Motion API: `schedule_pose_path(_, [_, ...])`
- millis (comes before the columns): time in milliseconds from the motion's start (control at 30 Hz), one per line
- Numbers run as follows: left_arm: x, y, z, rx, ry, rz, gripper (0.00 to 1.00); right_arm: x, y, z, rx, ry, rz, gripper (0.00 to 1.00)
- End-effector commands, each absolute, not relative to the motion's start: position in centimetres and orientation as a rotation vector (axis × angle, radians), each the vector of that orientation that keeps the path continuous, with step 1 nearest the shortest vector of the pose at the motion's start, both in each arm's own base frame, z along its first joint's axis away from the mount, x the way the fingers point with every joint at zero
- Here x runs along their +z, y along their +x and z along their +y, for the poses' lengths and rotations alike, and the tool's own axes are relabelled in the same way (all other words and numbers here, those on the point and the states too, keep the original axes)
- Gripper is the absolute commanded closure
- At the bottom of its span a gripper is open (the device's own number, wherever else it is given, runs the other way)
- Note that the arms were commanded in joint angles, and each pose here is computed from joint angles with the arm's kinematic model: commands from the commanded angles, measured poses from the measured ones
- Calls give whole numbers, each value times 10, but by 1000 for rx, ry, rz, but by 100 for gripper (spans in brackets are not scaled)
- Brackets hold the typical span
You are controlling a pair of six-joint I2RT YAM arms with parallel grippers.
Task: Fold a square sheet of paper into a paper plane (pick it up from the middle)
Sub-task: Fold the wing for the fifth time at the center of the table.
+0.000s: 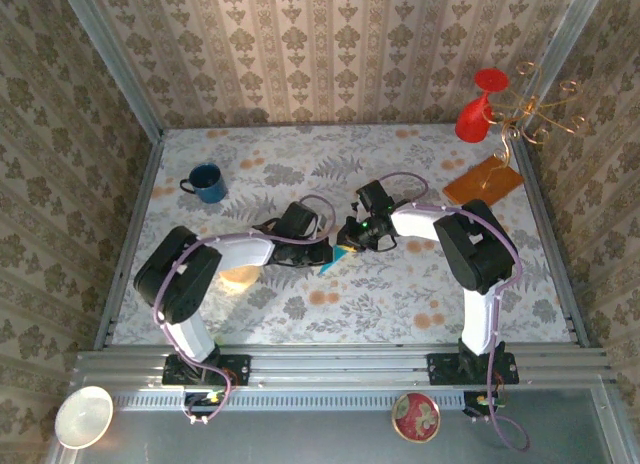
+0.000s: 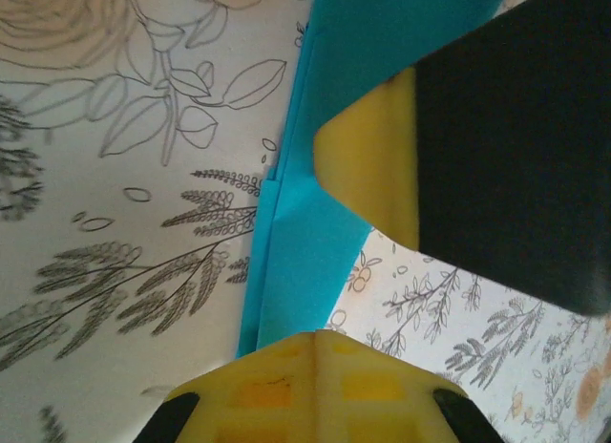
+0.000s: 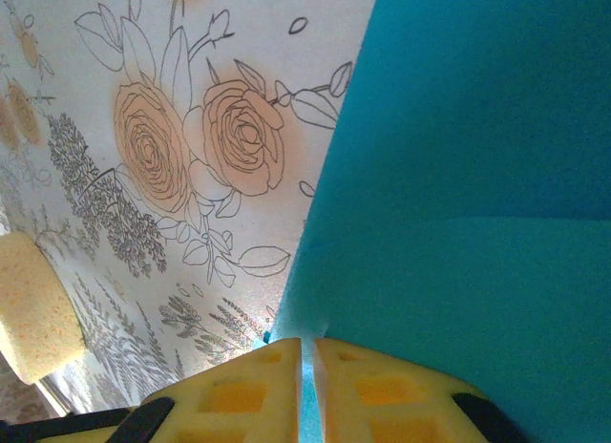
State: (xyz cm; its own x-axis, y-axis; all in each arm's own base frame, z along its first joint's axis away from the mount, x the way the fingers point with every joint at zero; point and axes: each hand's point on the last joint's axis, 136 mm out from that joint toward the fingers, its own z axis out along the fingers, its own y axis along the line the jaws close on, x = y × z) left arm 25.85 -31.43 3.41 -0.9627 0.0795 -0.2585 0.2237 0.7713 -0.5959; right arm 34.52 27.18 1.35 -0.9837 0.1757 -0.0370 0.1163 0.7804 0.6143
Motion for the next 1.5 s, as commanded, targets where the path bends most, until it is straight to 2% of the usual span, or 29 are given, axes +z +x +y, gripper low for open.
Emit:
schedule_pose_path(0, [38,267,-328,-1035,202,2718,94,-15,320,255,882,364,3011,83])
schedule_pose_path(233, [11,260,-310,-895,160,2819,96,-6,327,253,909,316,2985,83])
schedule_pose_path(533, [-4,250,-297,-824,128,2888,96,45,349,253,903,12,2827,83])
schedule_pose_path(933, [7,255,-304,-850,162,2875,95,25,329,261,938,-51,2882,84])
schedule_pose_path(1367, [49,273,-325,-965,200,2723,93,-16,322,246,791,5,3008,85])
schedule_pose_path(1467, [44,275,-328,-965,184,2726,92,-20,320,244,782,16,3017,86])
